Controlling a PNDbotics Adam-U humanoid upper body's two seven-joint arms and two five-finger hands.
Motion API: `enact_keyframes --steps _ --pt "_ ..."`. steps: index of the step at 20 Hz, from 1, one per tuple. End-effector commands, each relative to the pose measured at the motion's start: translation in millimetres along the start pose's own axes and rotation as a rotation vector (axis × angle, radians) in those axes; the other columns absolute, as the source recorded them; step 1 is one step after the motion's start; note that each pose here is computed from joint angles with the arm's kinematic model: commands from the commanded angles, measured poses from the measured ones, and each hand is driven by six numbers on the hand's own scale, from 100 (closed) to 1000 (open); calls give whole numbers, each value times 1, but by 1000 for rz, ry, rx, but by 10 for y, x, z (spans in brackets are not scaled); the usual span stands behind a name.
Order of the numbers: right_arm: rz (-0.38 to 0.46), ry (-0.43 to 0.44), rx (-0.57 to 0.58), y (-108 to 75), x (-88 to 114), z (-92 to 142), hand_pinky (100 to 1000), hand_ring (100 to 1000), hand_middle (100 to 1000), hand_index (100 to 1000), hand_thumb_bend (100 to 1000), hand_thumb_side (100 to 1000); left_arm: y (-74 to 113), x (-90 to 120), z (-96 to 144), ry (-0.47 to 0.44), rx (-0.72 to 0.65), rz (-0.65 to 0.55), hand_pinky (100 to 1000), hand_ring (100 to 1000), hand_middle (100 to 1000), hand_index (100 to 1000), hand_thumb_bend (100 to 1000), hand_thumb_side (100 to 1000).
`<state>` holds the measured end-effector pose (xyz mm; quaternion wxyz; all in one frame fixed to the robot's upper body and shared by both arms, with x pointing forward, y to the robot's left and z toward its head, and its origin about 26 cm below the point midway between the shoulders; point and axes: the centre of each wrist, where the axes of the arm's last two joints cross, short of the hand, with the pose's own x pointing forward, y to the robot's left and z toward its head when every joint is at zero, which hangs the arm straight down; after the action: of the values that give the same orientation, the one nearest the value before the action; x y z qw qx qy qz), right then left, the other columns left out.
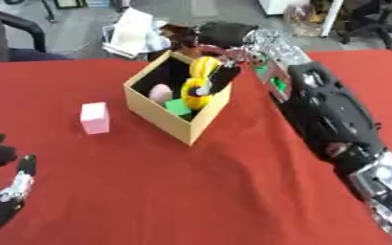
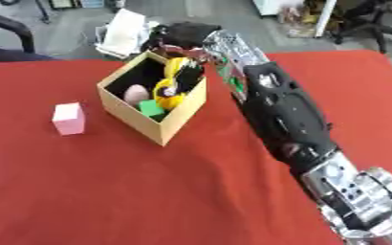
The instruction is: Pick up objects on the table and place them in the box.
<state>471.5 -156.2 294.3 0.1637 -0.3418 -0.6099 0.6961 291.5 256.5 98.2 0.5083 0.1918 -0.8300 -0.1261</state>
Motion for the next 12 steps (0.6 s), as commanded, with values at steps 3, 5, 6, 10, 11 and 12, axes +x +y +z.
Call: enact_keyframes --steps 3,5,6,10,11,12 --pt "-2 -6 -61 -333 -4 -10 857 799 805 911 407 343 32 48 -31 -25 2 -1 753 649 598 812 387 424" --pt "-83 -8 -25 -222 91 -203 829 772 787 915 301 335 12 77 -51 -38 -4 9 751 645 595 810 389 415" --pt "-112 -4 -7 -167 120 -281 829 772 787 915 301 335 7 86 -57 -42 -5 13 751 645 595 810 389 415" --pt "-140 2 14 -50 148 -382 827 771 786 915 295 333 0 98 -65 -48 -5 21 750 645 594 810 390 414" --pt "-140 2 14 -41 147 -386 827 771 786 915 295 333 0 98 -65 -48 -5 21 750 645 594 810 390 414" --pt "-139 3 14 -34 146 -389 827 771 786 915 295 333 0 98 -65 -48 -5 21 750 645 594 810 390 414"
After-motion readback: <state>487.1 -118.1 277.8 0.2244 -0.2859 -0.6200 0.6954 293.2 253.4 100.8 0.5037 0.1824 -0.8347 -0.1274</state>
